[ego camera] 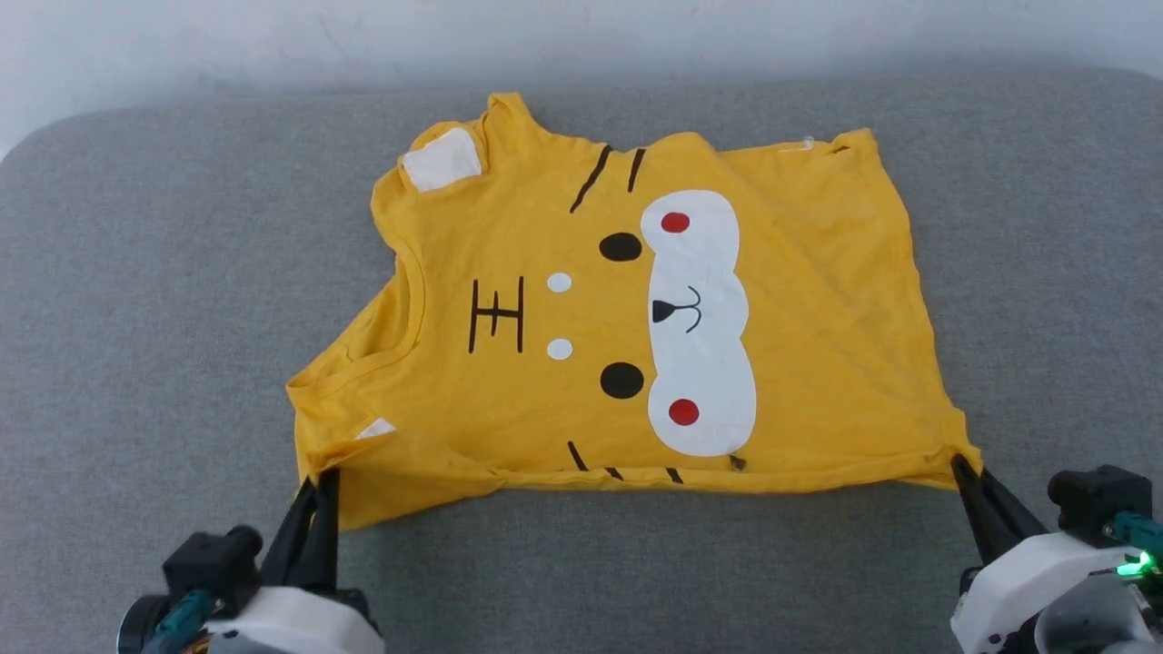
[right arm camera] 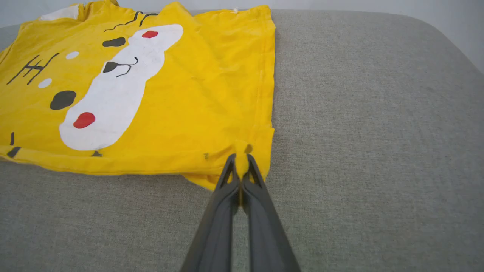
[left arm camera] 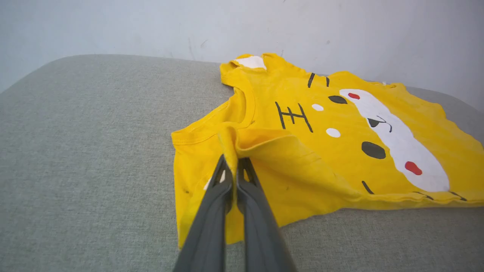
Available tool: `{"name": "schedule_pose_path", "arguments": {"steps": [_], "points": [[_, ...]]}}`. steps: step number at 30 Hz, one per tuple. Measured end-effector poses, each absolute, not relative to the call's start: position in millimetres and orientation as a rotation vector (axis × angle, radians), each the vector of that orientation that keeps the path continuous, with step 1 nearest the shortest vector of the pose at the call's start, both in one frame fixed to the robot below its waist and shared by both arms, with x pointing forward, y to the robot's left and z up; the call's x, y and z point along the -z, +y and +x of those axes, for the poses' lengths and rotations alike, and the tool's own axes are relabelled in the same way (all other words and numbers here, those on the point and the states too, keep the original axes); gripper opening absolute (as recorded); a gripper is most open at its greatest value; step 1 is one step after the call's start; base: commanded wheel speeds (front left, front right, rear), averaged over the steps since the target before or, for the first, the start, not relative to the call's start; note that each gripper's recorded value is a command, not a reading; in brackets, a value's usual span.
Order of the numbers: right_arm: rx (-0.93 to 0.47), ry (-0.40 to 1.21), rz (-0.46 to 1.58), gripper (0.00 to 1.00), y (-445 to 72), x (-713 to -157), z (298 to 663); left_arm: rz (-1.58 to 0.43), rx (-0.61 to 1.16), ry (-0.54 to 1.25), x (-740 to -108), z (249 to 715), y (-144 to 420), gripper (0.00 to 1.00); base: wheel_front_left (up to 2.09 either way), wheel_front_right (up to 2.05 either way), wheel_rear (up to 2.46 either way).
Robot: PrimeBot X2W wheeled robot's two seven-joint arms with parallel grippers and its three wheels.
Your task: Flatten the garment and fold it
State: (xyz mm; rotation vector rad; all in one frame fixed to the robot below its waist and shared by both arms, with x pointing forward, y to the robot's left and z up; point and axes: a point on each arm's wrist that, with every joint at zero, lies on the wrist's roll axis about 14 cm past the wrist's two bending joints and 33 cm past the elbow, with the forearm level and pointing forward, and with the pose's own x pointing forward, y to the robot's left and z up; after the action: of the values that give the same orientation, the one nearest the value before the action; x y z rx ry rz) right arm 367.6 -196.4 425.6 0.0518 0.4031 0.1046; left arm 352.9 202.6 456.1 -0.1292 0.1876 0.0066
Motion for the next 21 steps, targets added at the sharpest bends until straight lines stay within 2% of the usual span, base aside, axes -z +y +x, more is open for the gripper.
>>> {"name": "schedule_pose_path", "arguments": {"steps": [4,11,21], "points": [[-0.115,0.35,0.047,0.0,-193,-432,374,-0.075,0.031,0.121,-466,370,193,0.0,0.0,0.0,0.0],[-0.143,0.297,0.007,0.0,-192,-449,406,0.007,0.109,0.006,-496,418,184,0.0,0.0,0.0,0.0],[-0.174,0.347,-0.075,0.0,-196,-447,459,0.091,0.177,-0.025,-511,490,184,0.0,0.0,0.0,0.0]]}}
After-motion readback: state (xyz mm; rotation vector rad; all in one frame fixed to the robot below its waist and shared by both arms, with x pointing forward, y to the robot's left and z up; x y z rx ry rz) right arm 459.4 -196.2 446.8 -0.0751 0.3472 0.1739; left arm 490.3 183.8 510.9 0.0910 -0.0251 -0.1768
